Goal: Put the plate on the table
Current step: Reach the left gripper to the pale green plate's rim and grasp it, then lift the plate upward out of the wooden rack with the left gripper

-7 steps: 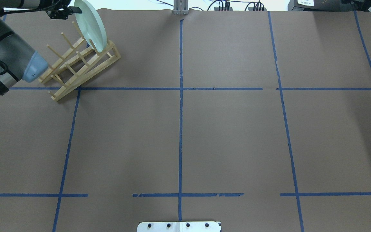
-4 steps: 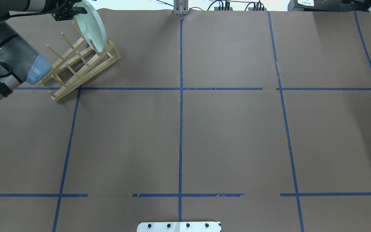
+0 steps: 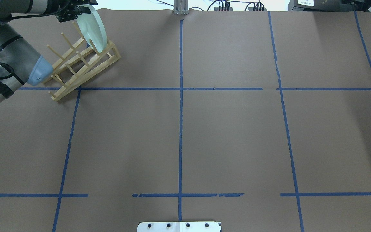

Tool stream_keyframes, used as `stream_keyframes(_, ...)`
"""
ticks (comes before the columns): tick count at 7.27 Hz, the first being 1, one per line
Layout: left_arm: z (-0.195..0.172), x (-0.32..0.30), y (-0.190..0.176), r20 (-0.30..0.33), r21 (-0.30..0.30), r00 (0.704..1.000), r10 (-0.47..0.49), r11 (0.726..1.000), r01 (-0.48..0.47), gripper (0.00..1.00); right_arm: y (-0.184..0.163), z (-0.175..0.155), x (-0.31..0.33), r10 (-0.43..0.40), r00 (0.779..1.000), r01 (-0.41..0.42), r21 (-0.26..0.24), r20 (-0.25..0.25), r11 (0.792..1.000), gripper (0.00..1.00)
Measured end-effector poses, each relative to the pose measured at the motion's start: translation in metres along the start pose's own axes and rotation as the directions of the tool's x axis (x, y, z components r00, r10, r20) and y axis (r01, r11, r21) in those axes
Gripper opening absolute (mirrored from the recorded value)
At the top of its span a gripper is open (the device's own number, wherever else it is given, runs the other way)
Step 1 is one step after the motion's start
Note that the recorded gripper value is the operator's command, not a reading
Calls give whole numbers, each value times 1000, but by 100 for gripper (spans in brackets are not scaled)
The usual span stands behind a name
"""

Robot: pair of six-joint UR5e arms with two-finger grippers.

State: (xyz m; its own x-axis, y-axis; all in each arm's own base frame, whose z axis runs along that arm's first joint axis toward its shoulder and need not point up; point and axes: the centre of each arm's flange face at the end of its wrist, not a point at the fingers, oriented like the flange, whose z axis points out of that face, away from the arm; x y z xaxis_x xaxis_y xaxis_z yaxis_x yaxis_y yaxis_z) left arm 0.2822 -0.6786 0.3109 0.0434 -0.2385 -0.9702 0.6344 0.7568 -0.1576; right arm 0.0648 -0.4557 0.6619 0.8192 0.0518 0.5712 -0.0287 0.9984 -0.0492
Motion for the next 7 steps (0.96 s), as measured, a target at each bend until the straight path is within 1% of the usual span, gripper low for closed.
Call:
stream_keyframes(1,1,1,1,-2,-2,1000,1,1000,-1,11,0,0,0,0,1000,0,0,0,1000,100)
stream_keyframes(2,1,2,2,-3,-2,1000,2,1000,-2,1,0,0,0,0,1000,0,0,0,1000,100)
stream_keyframes(5,-6,6,-1,-24,0,1000,7,1000,-7,0,0,0,0,0,1000,0,0,0,1000,100)
stream_keyframes(7,-24,20,-11,-58,4,998,17,1000,-16,0,0,0,0,0,1000,0,0,0,1000,100)
